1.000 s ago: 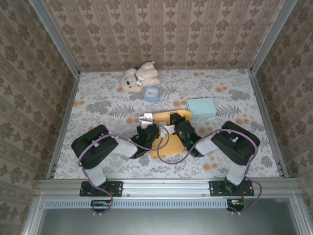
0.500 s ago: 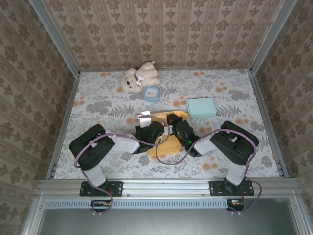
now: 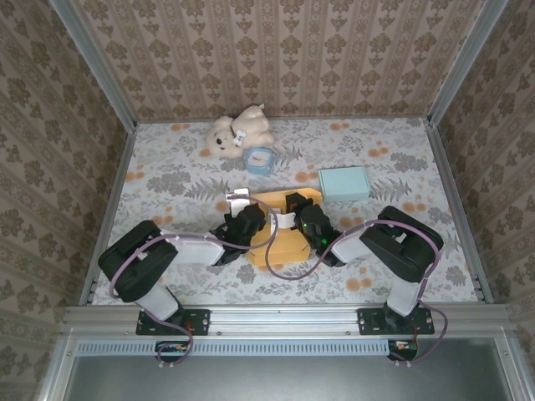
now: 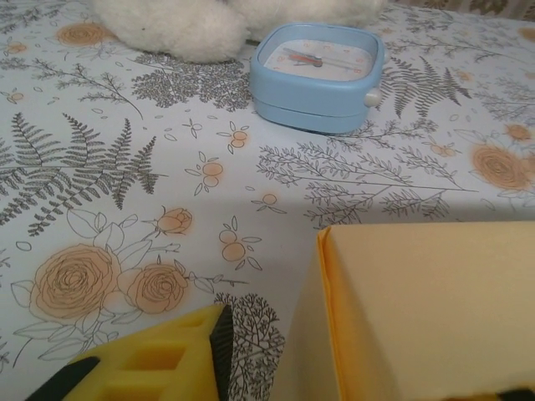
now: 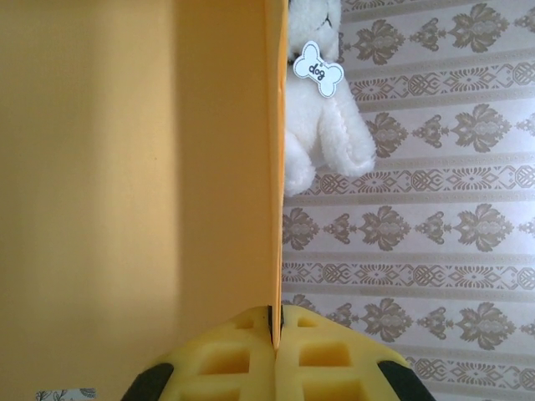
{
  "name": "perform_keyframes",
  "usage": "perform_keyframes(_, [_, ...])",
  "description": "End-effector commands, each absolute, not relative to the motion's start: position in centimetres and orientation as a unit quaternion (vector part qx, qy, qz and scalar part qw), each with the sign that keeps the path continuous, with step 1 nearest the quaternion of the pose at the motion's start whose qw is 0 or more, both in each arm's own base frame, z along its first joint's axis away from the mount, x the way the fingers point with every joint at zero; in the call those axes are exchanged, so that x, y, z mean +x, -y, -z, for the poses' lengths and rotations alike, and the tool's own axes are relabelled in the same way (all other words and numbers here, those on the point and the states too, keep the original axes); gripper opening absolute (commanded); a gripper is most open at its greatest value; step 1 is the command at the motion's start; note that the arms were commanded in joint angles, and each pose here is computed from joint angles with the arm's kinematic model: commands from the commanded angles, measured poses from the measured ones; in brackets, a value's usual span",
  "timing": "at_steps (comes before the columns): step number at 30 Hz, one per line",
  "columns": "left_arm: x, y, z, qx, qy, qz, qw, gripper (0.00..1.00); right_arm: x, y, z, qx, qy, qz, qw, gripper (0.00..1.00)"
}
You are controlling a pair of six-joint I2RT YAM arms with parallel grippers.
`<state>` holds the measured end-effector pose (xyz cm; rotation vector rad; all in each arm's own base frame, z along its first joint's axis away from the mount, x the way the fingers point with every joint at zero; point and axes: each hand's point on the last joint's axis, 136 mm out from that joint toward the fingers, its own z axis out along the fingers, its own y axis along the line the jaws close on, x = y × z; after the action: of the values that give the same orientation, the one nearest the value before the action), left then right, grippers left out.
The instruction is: Fold the paper box
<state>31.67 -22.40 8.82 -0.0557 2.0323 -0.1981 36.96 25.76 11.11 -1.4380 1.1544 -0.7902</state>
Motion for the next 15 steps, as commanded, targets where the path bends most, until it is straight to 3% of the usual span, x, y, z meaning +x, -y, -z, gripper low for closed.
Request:
perform_keyframes(1, [31.3, 20.6, -10.1, -0.037, -0.845, 0.081, 0.527, 0.42, 36.3, -22.7, -5.7, -0.643, -0.528, 0.334, 0.442, 0.00])
perform_keyframes(5, [30.3, 21.0, -11.1, -0.018, -0.844, 0.115, 0.523, 0.50, 36.3, -22.7, -5.6, -0.643, -0.530, 0.333, 0.441, 0.00])
perform_keyframes(15, [30.2, 22.9, -9.6, 0.065, -0.855, 0.118, 0.501, 0.49, 36.2, -22.7, -5.7, -0.643, -0.531, 0.331, 0.441, 0.00])
